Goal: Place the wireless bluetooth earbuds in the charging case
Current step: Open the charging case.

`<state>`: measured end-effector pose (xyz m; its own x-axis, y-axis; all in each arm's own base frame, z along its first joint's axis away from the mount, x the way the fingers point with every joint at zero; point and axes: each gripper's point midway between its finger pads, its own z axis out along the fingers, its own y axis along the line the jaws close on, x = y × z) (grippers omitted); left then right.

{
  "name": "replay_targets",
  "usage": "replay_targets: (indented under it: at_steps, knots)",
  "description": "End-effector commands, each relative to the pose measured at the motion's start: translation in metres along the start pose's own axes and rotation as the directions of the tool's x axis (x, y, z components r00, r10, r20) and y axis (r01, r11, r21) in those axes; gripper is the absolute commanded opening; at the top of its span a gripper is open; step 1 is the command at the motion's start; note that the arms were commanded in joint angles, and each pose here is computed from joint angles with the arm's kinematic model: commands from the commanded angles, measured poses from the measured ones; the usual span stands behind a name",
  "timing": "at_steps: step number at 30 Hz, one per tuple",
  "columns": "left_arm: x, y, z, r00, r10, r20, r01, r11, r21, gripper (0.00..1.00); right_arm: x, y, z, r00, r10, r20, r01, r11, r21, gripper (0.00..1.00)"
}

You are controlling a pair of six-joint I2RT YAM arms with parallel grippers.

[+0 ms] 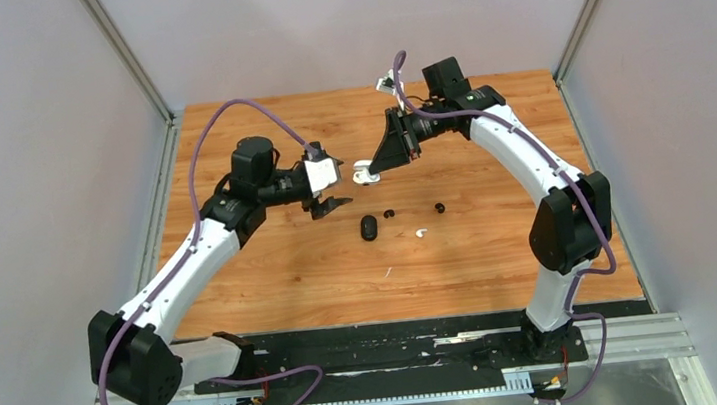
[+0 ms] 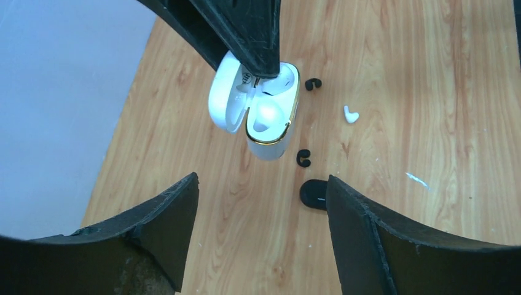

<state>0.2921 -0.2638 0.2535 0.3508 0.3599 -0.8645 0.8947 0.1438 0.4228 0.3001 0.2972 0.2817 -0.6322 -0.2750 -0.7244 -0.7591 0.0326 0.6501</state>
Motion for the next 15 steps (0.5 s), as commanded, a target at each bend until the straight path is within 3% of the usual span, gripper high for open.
replay_targets:
  at_steps: [1, 4, 7, 10, 11, 12, 15]
  knots:
    - [-0.041, 0.015, -0.033, 0.994, -0.105, 0.016, 0.106, 0.992, -0.064, 0.83, -0.024, -0.003, -0.005, 0.993, -0.114, 0.029, 0.112, 0.992, 0.06, 0.0]
    - [-0.067, 0.027, -0.043, 0.967, -0.252, 0.047, 0.255, 0.965, -0.066, 0.84, -0.024, -0.007, -0.005, 0.99, -0.143, 0.018, 0.141, 0.987, 0.077, 0.0]
    - [-0.093, 0.039, -0.044, 0.955, -0.285, 0.078, 0.288, 0.957, -0.031, 0.77, -0.022, -0.009, -0.004, 0.989, -0.149, 0.012, 0.148, 0.986, 0.077, 0.0]
    - [-0.083, 0.038, -0.03, 0.927, -0.374, 0.014, 0.372, 0.926, 0.055, 0.71, -0.019, -0.009, -0.002, 0.987, -0.16, -0.003, 0.159, 0.984, 0.083, 0.0]
    - [-0.095, 0.044, -0.031, 0.926, -0.376, 0.025, 0.373, 0.925, 0.073, 0.7, -0.018, -0.009, -0.001, 0.985, -0.17, -0.01, 0.17, 0.981, 0.089, 0.0]
    - [-0.076, 0.037, -0.021, 0.885, -0.463, -0.048, 0.466, 0.878, 0.111, 0.69, -0.018, -0.008, 0.0, 0.982, -0.187, -0.016, 0.188, 0.977, 0.096, 0.0]
    - [-0.081, 0.033, -0.015, 0.838, -0.536, -0.102, 0.545, 0.811, 0.213, 0.68, -0.019, -0.006, 0.002, 0.972, -0.231, -0.03, 0.233, 0.966, 0.111, 0.0]
